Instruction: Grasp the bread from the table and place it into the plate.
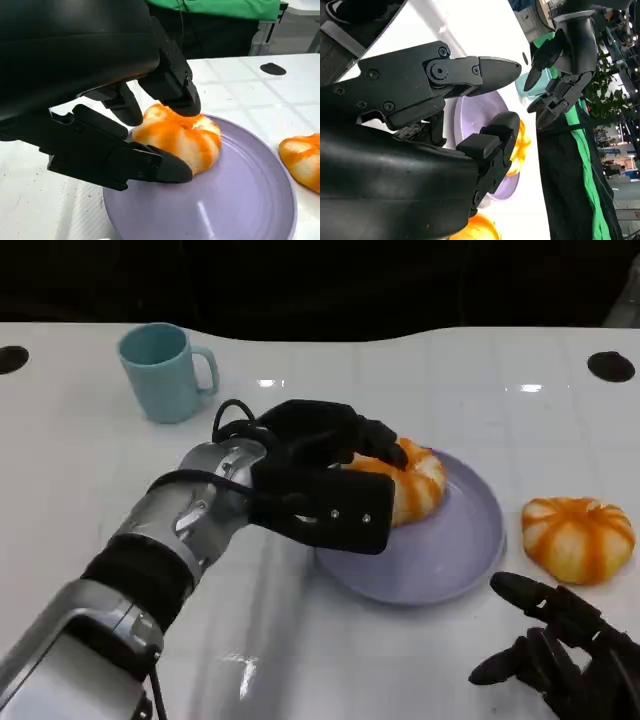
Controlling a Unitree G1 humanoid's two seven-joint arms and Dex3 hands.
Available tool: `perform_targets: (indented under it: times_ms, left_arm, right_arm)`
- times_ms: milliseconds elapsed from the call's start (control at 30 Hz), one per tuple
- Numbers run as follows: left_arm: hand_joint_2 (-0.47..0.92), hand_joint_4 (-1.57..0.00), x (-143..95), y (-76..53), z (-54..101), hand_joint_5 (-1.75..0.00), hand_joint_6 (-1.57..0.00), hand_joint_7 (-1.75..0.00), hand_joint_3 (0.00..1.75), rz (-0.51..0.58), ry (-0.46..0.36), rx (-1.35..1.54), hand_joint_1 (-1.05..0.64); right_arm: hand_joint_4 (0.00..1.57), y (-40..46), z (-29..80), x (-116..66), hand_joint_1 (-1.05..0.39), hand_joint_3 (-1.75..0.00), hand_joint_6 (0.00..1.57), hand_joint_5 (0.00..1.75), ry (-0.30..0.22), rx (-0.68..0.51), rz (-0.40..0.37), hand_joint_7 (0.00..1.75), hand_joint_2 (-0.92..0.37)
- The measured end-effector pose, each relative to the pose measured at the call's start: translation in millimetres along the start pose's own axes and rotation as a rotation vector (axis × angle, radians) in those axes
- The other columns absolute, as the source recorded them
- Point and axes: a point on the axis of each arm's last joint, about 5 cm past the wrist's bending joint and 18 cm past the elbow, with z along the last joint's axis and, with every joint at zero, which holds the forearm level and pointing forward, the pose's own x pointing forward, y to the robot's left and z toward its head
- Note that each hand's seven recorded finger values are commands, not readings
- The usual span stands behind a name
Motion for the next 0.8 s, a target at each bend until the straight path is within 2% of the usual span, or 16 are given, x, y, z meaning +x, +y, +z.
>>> perform_targets:
  times_ms: [33,67,100,167,200,267,400,433,467,500,533,633,800]
  left_arm:
    - [0.92,-0.36,0,0.1,-0.2,-0.87,-0.61,-0.03,0.23,-0.007,0.0,0.0,-0.64]
    - [0.92,-0.29,0,0.2,-0.4,-1.01,-0.63,-0.04,0.24,-0.013,0.0,0.0,-0.64]
    - [0.92,-0.26,-1,0.8,-0.8,-1.07,-0.63,-0.04,0.24,-0.016,-0.001,-0.004,-0.64]
    - [0.92,-0.23,-2,3.7,-1.7,-1.12,-0.67,-0.05,0.24,-0.01,-0.006,-0.022,-0.62]
    - [0.92,-0.22,-4,5.8,-2.8,-1.13,-0.68,-0.06,0.23,0.01,-0.019,-0.045,-0.62]
    - [0.92,-0.24,-11,7.2,-5.7,-1.25,-0.72,-0.09,0.22,0.071,-0.056,-0.116,-0.56]
    - [0.92,-0.2,-28,-3.7,-15.8,-1.28,-0.75,-0.13,0.24,0.226,-0.116,-0.352,-0.52]
    - [0.92,-0.2,-32,-7.4,-18.5,-1.3,-0.71,-0.26,0.25,0.258,-0.12,-0.423,-0.5]
    - [0.92,-0.24,-36,-9.9,-20.7,-1.35,-0.56,-0.6,0.27,0.287,-0.13,-0.497,-0.49]
    - [0.92,-0.26,-40,-12.4,-22.5,-1.36,-0.48,-0.77,0.28,0.322,-0.15,-0.589,-0.49]
    - [0.92,-0.27,-44,-15.0,-23.9,-1.37,-0.44,-0.85,0.29,0.349,-0.167,-0.661,-0.49]
    - [0.92,-0.32,-53,-19.3,-25.6,-1.35,-0.39,-0.93,0.33,0.394,-0.2,-0.81,-0.52]
    - [0.92,-0.46,-70,-31.1,-27.3,-1.4,-0.44,-0.97,0.39,0.418,-0.248,-1.196,-0.54]
  right_arm:
    - [0.69,0.0,0.0,0.0,-0.75,-0.33,0.91,1.15,0.0,0.0,0.0,0.37,-0.92]
    - [0.69,0.0,0.0,0.0,-0.75,-0.33,0.91,1.15,0.0,0.0,0.0,0.37,-0.92]
    - [0.69,0.1,0.0,0.0,-0.75,-0.33,0.91,1.15,0.0,0.0,0.0,0.37,-0.92]
    - [0.69,0.1,0.0,0.0,-0.75,-0.34,0.91,1.14,0.0,0.0,0.0,0.37,-0.92]
    - [0.69,0.3,0.1,0.2,-0.75,-0.34,0.91,1.14,-0.001,0.0,0.001,0.37,-0.92]
    - [0.68,0.2,0.1,0.3,-0.74,-0.34,0.9,1.14,-0.001,0.0,0.001,0.37,-0.92]
    - [0.68,0.0,0.0,0.3,-0.74,-0.34,0.91,1.14,-0.001,0.001,0.001,0.37,-0.92]
    - [0.68,-0.2,-0.1,0.2,-0.74,-0.34,0.91,1.14,-0.001,0.0,0.001,0.37,-0.92]
    - [0.69,-0.2,-0.1,0.3,-0.74,-0.34,0.91,1.14,-0.001,0.0,0.001,0.37,-0.92]
    - [0.69,-0.1,-0.1,0.3,-0.74,-0.34,0.91,1.14,-0.001,0.0,0.001,0.37,-0.92]
    - [0.69,-0.2,-0.1,0.4,-0.74,-0.34,0.91,1.14,-0.001,-0.001,0.001,0.37,-0.92]
    - [0.69,-0.2,0.0,0.5,-0.75,-0.34,0.92,1.14,-0.002,-0.001,0.001,0.37,-0.92]
    - [0.69,-0.6,0.0,0.3,-0.74,-0.33,0.92,1.14,-0.001,0.001,0.0,0.37,-0.92]
